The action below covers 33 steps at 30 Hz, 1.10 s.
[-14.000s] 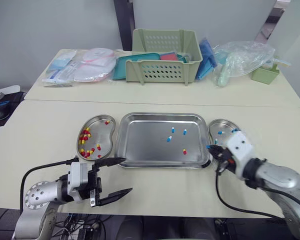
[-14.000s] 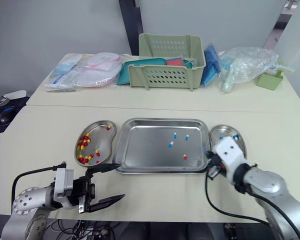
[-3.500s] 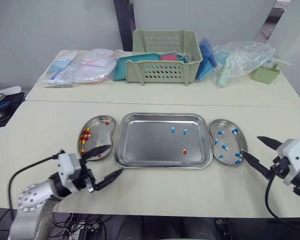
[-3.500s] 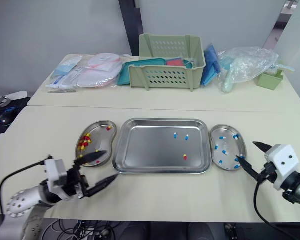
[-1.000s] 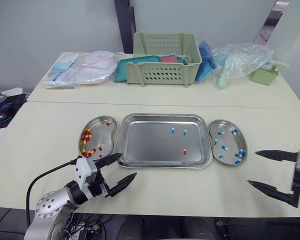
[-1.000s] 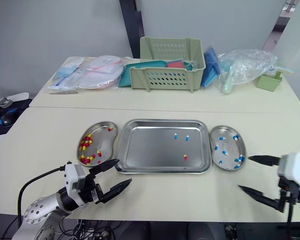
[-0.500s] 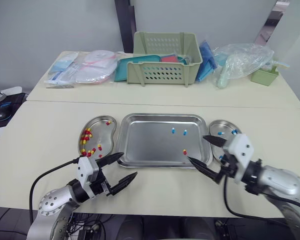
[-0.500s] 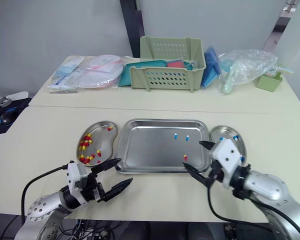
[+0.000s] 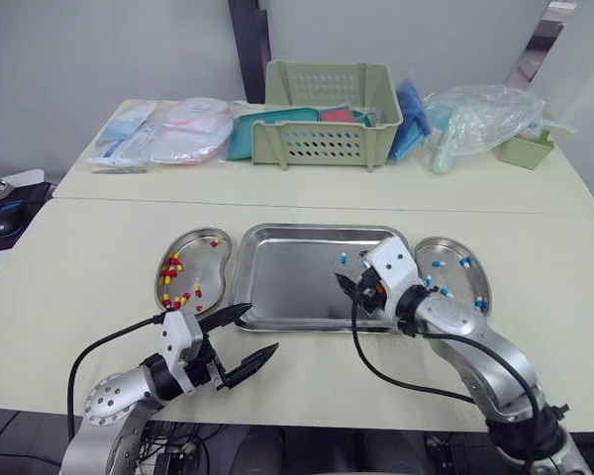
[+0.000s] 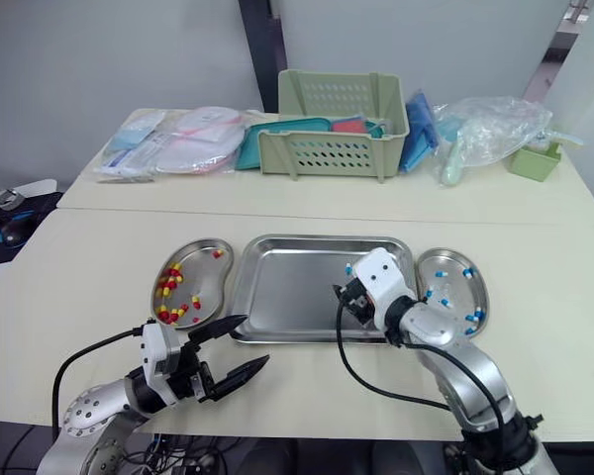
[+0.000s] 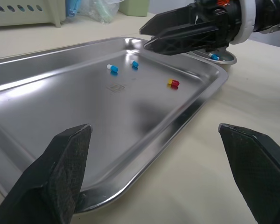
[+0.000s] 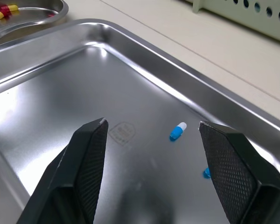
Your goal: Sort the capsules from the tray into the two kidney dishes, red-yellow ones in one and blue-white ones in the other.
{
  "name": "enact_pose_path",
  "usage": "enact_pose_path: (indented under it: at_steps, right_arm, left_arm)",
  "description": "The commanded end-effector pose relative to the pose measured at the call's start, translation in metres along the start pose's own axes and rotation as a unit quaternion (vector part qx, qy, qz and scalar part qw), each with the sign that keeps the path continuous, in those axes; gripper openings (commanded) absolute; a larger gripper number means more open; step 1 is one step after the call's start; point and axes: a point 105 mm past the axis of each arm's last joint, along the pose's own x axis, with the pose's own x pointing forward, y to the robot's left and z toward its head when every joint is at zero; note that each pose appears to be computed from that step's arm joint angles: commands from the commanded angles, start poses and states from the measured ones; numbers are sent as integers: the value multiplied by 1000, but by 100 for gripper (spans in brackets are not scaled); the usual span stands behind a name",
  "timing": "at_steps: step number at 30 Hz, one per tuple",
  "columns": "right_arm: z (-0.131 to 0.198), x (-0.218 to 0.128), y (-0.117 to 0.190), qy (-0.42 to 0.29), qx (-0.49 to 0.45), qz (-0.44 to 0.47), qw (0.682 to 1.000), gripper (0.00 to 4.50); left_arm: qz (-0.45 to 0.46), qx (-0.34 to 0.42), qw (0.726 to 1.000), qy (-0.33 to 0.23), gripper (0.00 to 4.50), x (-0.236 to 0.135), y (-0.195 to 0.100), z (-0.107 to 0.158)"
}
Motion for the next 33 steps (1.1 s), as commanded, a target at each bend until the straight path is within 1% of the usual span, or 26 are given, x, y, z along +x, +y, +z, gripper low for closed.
enact_pose_path:
  at_steps: [1,7,20,23,26,33]
  right_arm:
    - [5,11,-3,9,2,-14,1000,324]
    - [1,31,-8,31,8,-37,999,324]
    - [-5,53,-15,46,5,-46,998,324]
    - [-10,56,-15,57,15,-44,997,270]
    - [-13,58,-16,63,17,-44,997,184]
    - [-11,59,-10,64,9,-33,997,10]
  left_arm:
    - [-2,13,1000,-12,450,2,-1,7]
    - [-1,13,1000,-13,450,3,-2,10]
    - [-1,17,1000,-16,450,6,-2,14]
    - [0,17,1000,-16,450,7,-3,14]
    - [-1,17,1000,-16,450,8,-3,15]
    - [0,17,1000,-14,450,8,-3,15]
